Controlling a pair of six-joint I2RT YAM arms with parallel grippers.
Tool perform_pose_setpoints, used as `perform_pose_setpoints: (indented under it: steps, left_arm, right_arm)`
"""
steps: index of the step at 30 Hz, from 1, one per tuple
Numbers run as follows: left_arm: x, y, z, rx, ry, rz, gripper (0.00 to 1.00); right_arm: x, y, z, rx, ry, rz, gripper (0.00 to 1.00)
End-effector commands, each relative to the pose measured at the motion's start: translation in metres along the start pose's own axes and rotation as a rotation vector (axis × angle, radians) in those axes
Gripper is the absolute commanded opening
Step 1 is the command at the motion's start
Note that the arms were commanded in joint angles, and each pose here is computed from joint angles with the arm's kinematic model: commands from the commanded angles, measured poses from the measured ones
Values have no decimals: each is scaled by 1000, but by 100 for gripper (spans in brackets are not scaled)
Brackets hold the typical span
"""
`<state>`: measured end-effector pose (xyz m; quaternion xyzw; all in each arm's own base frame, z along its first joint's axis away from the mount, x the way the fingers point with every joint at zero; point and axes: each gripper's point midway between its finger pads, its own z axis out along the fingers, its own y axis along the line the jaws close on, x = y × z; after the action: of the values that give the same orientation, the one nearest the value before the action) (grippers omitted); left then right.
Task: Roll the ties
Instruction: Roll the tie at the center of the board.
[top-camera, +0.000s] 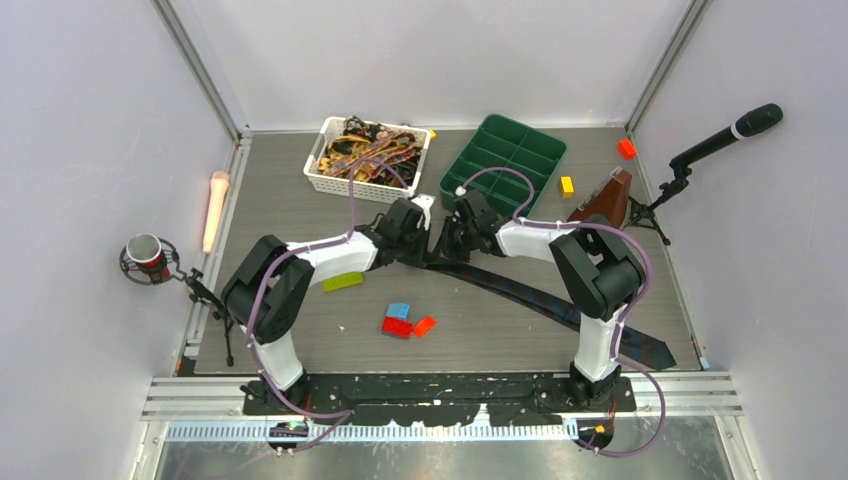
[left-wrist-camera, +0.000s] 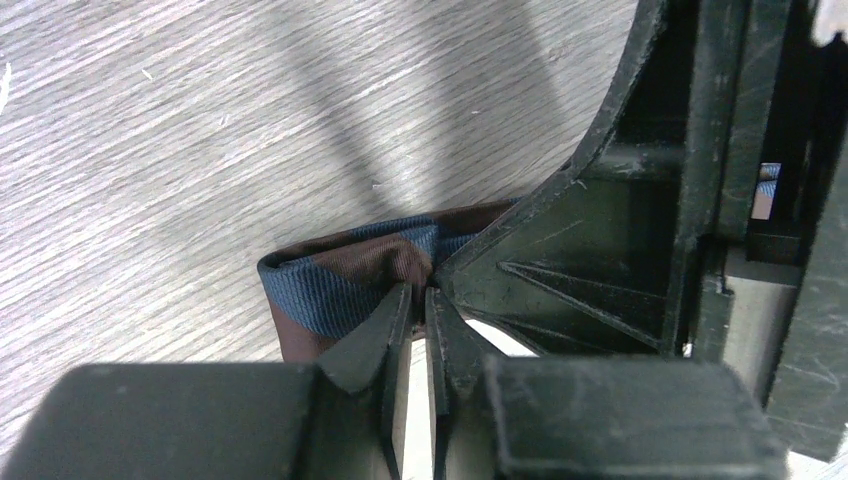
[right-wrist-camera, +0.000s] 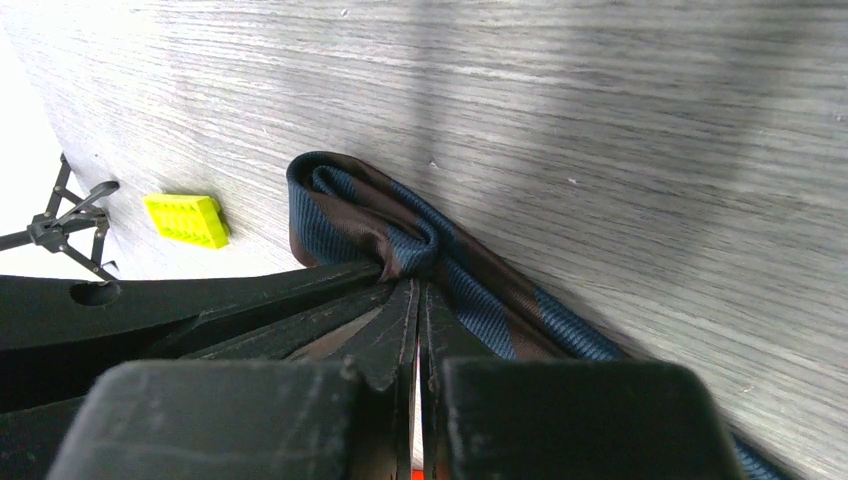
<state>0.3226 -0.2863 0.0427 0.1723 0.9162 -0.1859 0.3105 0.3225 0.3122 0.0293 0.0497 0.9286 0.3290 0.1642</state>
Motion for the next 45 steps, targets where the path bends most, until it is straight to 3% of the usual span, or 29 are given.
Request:
perform_pose_setpoints:
  steps: [1, 6, 11, 22, 45]
  left_arm:
    - [-15, -12, -12, 54, -53, -11, 18]
    - [-18, -13, -16, 56, -64, -12, 36]
    - [-20, -13, -19, 55, -71, -11, 38]
    - [-23, -12, -23, 46, -84, -13, 5]
    - [-21, 13, -24, -19, -83, -25, 0]
  right_arm:
    - [-10, -1, 7, 20, -33, 14, 5]
    - [-11, -4, 7, 33, -38, 16, 5]
    - [-10, -6, 8, 40, -38, 20, 5]
    - [-10, -6, 6, 39, -40, 19, 5]
    - [-10, -1, 0, 26, -45, 10, 5]
